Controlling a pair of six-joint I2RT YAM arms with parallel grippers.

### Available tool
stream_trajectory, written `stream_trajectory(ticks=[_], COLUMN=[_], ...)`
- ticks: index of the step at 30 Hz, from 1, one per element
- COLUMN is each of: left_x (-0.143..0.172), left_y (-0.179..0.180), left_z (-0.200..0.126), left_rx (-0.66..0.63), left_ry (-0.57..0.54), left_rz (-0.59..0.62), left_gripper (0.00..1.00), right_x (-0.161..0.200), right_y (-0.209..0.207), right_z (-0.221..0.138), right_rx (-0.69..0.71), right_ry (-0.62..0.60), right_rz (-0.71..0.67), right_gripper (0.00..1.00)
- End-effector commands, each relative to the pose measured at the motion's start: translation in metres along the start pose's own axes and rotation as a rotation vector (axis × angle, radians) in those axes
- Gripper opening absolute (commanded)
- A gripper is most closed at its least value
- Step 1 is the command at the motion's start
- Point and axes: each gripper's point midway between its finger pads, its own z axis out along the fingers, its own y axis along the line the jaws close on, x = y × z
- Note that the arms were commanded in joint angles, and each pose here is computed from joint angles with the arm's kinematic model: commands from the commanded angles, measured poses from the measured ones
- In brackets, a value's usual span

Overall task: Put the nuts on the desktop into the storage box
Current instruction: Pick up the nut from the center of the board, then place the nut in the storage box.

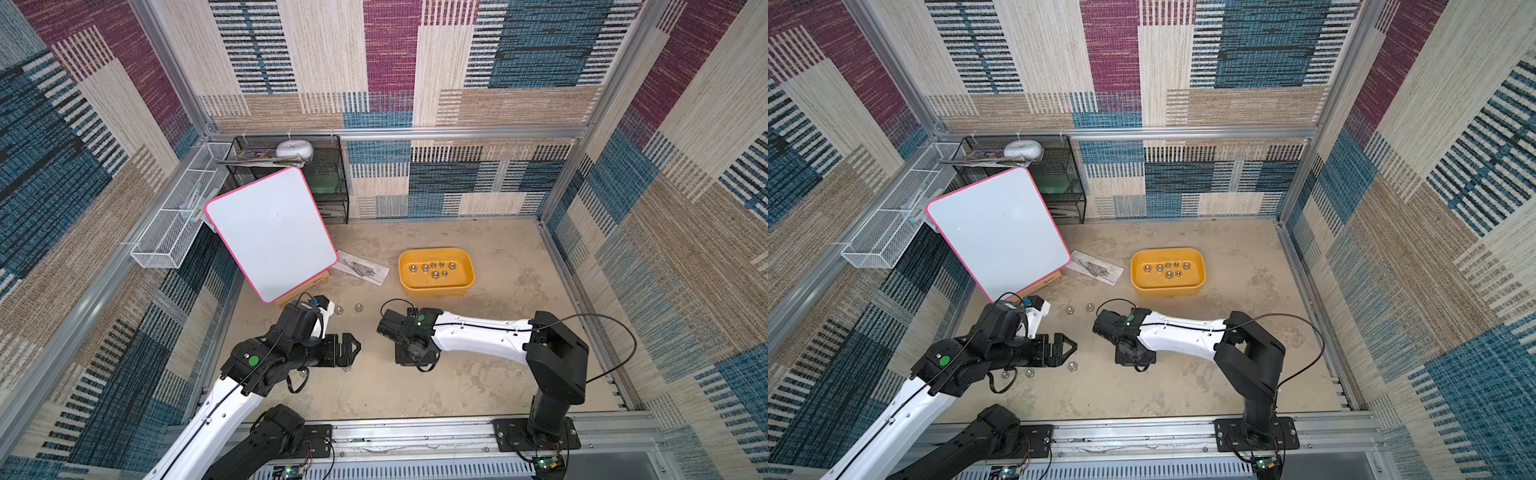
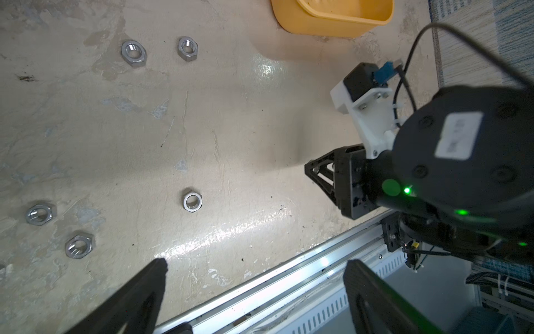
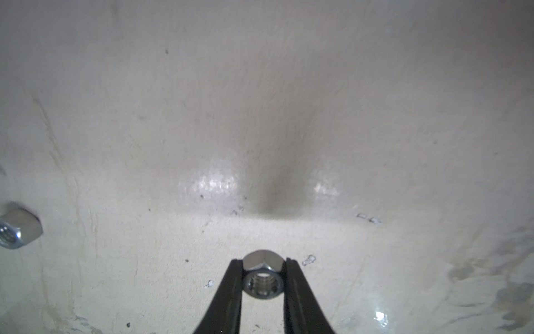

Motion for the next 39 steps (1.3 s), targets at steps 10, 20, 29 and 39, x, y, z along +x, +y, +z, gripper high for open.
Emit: stream_trajectory(ticks=[10, 20, 29, 39], left_x=[-0.017, -0.053, -0.087, -0.100], left_y=[0.000, -0.003, -0.014, -0.011], left_z=[0.001, 0.009, 0.025, 0.034], left_rx=[-0.037, -0.091, -0.110, -0.151], left_ry=[-0.030, -0.084, -0.085, -0.084], left_rz=[-0.058, -0.093, -0.054, -0.044], left_gripper=[1.00, 1.00, 1.00, 1.00], right_x=[-0.127, -0.230, -0.272, -0.274], right_y=[-0.047, -0.073, -0.065, -0.056], right_z=[-0.035, -0.024, 0.008, 0.049], right_rx=[0.039, 0.020, 0.006, -0.026], right_ry=[-0.139, -0.197, -0.175, -0.100], right_rz=[-0.034, -0.051, -0.106, -0.121], right_gripper=[0.23, 0.23, 0.24, 0.24])
